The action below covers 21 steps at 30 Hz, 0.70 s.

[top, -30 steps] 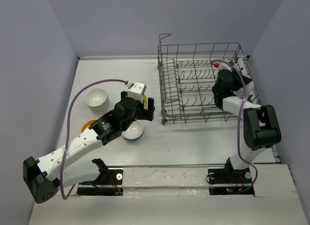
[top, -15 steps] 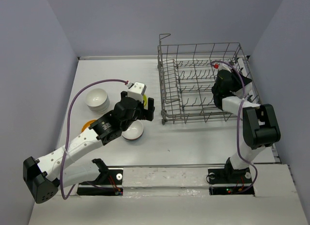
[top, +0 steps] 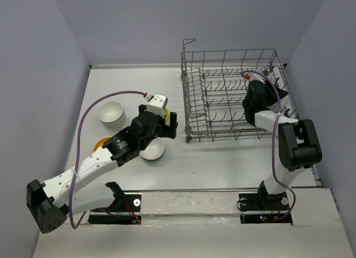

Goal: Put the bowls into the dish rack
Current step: Insert the bowl into the dish rack.

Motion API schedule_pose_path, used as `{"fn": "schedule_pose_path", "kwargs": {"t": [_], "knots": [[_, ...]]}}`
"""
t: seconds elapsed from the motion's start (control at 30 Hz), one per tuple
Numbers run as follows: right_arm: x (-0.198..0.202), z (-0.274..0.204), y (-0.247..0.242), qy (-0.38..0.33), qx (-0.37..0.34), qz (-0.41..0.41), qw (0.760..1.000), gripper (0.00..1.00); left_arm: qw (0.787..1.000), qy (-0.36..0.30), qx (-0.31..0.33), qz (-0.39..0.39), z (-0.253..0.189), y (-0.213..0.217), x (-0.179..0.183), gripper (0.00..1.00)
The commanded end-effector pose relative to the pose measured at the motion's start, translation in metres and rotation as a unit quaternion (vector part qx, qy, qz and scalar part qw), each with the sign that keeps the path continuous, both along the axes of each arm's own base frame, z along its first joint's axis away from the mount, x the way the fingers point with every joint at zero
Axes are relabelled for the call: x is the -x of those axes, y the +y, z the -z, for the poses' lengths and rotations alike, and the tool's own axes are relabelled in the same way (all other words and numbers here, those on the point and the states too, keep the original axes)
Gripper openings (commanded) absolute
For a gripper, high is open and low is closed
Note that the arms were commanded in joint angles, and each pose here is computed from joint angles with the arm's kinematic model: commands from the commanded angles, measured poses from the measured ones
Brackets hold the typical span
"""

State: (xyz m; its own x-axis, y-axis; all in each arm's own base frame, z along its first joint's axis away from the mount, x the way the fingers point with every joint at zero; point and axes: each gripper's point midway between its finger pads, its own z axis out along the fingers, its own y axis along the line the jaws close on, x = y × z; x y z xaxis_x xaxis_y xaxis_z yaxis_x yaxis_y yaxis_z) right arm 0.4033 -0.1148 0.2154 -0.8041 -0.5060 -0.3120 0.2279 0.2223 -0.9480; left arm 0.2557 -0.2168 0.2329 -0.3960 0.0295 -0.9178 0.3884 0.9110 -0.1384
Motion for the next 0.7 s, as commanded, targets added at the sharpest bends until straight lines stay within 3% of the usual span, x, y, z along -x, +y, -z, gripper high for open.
{"fn": "schedule_pose_path", "kwargs": {"t": [0.0, 0.67], "knots": [[-0.003, -0.011, 0.005, -0.027, -0.008, 0.009, 1.000, 0.38, 1.000, -0.018, 0.009, 0.001, -0.009, -0.002, -0.002, 0.99], [-0.013, 0.006, 0.012, -0.012, -0.038, 0.011, 0.999, 0.43, 1.000, -0.017, 0.009, 0.002, -0.008, -0.002, -0.001, 0.99]]}}
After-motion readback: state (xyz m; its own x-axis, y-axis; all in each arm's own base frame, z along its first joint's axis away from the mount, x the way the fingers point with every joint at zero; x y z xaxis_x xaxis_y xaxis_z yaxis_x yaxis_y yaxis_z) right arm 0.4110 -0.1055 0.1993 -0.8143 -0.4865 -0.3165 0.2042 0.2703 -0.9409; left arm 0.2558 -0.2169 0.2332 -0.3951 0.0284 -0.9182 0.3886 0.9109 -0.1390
